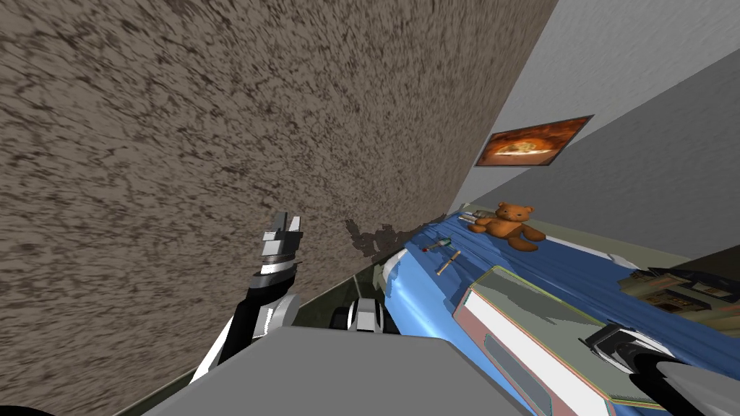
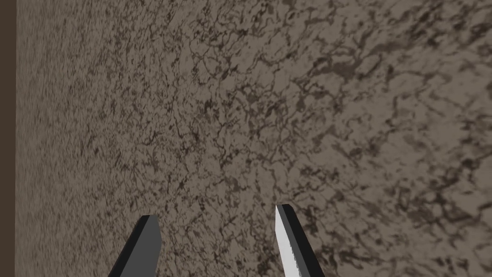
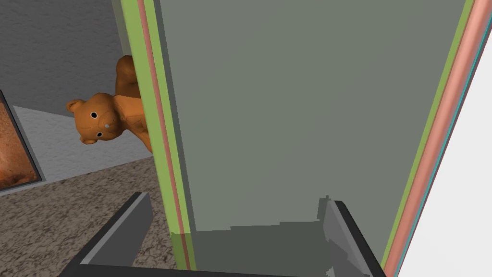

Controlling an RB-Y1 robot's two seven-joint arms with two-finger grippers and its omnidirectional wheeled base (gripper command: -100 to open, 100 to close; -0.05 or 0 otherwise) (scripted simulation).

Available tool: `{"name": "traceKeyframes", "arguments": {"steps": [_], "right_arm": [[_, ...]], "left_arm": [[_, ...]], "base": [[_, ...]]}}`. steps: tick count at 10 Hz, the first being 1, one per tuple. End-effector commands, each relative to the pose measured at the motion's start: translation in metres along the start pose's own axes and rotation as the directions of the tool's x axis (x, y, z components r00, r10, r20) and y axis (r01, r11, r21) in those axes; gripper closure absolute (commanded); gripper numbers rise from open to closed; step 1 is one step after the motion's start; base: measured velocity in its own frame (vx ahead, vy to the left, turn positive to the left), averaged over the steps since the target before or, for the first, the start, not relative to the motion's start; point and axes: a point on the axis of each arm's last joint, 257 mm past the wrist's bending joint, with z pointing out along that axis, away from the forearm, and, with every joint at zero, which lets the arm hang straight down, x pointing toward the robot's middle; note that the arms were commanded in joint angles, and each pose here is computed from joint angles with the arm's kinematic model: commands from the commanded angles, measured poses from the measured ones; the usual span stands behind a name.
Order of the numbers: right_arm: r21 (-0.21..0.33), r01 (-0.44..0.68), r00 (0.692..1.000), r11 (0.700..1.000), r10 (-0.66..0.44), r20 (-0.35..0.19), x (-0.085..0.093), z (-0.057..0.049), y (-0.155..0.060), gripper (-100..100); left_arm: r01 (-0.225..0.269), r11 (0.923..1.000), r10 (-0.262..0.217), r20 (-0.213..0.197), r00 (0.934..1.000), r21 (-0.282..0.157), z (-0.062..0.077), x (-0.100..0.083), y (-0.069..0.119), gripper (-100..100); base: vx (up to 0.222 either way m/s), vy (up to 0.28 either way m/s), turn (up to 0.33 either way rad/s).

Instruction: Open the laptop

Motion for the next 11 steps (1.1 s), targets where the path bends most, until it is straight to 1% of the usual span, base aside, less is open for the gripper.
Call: {"name": "traceKeyframes", "arguments": {"steps": [1,2,3,4,5,6,7,8,9,10,11], "right_arm": [[-0.006,0.0,1.0,1.0,0.0,0.006,-0.004,-0.001,0.003,-100],[0.002,0.004,1.0,1.0,-0.004,0.015,-0.004,0.003,-0.007,100],[0.006,0.005,1.0,1.0,-0.006,0.007,0.001,0.004,-0.01,100],[0.019,0.0,1.0,1.0,0.0,0.018,0.0,0.008,-0.018,100],[0.014,0.009,1.0,1.0,-0.009,0.007,0.009,0.009,-0.021,100],[0.016,0.009,1.0,1.0,-0.009,0.002,0.011,0.009,-0.022,100],[0.022,0.009,1.0,1.0,-0.009,0.016,0.01,0.013,-0.027,100],[0.021,0.011,1.0,1.0,-0.011,0.003,0.019,0.013,-0.031,100],[0.027,0.008,1.0,1.0,-0.008,0.012,0.02,0.016,-0.034,100],[0.025,0.01,1.0,1.0,-0.01,-0.002,0.031,0.016,-0.038,100],[0.029,0.01,1.0,1.0,-0.01,-0.011,0.035,0.016,-0.04,100]], "left_arm": [[0.0,1.0,0.0,0.0,1.0,0.0,0.0,0.0,0.0,0],[0.0,1.0,0.0,0.0,1.0,0.0,0.0,0.0,0.0,0],[0.0,1.0,0.0,0.0,1.0,0.0,0.0,0.0,0.0,0],[0.0,1.0,0.0,0.0,1.0,0.0,0.0,0.0,0.0,0],[0.0,1.0,0.0,0.0,1.0,0.0,0.0,0.0,0.0,0],[0.0,1.0,0.0,0.0,1.0,0.0,0.0,0.0,0.0,0],[0.0,1.0,0.0,0.0,1.0,0.0,0.0,0.0,0.0,0],[0.0,1.0,0.0,0.0,1.0,0.0,0.0,0.0,0.0,0],[0.0,1.0,0.0,0.0,1.0,0.0,0.0,0.0,0.0,0],[0.0,1.0,0.0,0.0,1.0,0.0,0.0,0.0,0.0,0],[0.0,1.0,0.0,0.0,1.0,0.0,0.0,0.0,0.0,0]], "base": [[0.0,0.0,0.0],[0.009,0.03,0.044],[0.012,0.037,0.017],[0.009,0.077,0.044],[0.004,0.069,0.038],[0.0,0.03,0.007],[0.006,0.038,0.041],[0.005,0.041,0.043],[0.01,0.052,0.05],[0.013,0.046,0.039],[0.008,0.021,0.009]]}}
